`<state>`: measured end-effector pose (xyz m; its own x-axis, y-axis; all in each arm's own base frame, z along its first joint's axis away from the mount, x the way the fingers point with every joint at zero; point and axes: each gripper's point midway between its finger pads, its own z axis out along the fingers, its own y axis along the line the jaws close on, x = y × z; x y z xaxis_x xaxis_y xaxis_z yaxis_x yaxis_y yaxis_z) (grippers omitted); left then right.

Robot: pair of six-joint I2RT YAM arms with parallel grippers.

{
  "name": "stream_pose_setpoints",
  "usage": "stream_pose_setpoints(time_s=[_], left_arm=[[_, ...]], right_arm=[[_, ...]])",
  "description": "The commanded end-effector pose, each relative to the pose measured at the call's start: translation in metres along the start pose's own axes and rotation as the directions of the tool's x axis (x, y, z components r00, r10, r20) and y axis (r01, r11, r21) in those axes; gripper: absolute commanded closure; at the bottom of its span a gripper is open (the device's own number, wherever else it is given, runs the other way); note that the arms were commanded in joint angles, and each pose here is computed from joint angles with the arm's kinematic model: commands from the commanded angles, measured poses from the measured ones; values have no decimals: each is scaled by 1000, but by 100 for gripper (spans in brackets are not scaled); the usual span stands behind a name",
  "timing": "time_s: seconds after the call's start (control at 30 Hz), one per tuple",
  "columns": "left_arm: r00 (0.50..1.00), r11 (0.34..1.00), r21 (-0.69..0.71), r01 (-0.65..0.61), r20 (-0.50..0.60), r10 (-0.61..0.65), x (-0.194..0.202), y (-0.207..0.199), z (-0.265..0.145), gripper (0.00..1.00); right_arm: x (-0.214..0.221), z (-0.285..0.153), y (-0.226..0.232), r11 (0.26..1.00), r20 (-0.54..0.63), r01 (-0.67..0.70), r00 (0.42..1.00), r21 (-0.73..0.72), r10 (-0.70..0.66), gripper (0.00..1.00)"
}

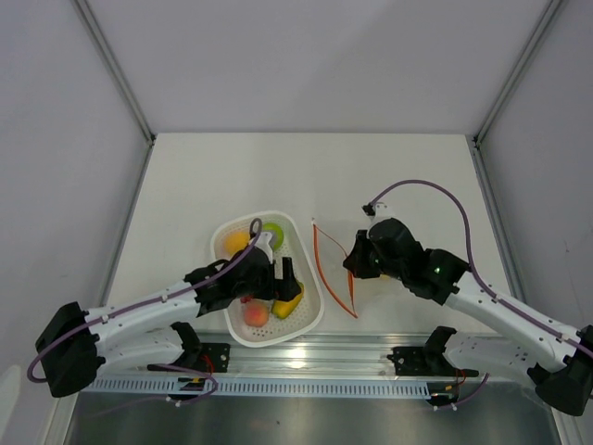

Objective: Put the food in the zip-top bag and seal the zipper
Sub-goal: Pick up the fake fruit from the bin.

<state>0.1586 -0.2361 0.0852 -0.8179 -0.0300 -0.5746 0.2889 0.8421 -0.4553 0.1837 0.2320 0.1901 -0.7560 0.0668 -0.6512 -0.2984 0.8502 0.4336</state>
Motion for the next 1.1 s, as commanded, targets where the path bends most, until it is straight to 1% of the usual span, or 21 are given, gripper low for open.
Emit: stream_pose_setpoints(time_s=[0.0,0.27,0.4,0.5,0.7,0.73,0.8,0.83,0.9,0.93,1.07], left_arm=[[1000,1000,16,-8,22,8,-13,-12,4,0],[996,997,-71,23,-89,-29,5,-2,24,0],[992,997,-74,37,-117,-46,11,-3,30,0],[992,997,-62,48,-115,-55,11,-5,31,2],[995,998,-41,47,-86,-50,8,-6,24,12],[996,998,-42,44,-81,-47,7,-5,24,18],[997,999,-36,39,-69,-41,4,-6,21,25],[997,999,-30,37,-60,-39,2,-7,19,32],[998,999,-30,30,-47,-31,-3,-8,16,40],[999,999,-30,27,-43,-28,-4,-8,14,47],[1000,999,-33,3,-9,-3,-15,-11,5,52]], right_arm=[[-8,-4,0,1000,38,2,999,-13,-2,100],[-6,-6,-4,1000,35,0,999,-3,0,100],[-7,-7,-6,1000,38,0,999,4,-1,100],[-7,-8,-7,1000,40,0,999,6,-1,100],[-6,-8,-10,1000,40,1,999,19,-1,100],[-7,-8,-10,1000,43,-2,999,18,1,100],[-7,-8,-10,1000,43,-2,999,15,2,100],[-7,-8,-9,1000,44,-3,999,12,2,100],[-8,-9,-8,1000,44,-1,999,10,1,100],[-8,-9,-8,1000,44,-1,999,10,1,100],[-10,-10,-8,1000,49,-1,999,11,1,100]])
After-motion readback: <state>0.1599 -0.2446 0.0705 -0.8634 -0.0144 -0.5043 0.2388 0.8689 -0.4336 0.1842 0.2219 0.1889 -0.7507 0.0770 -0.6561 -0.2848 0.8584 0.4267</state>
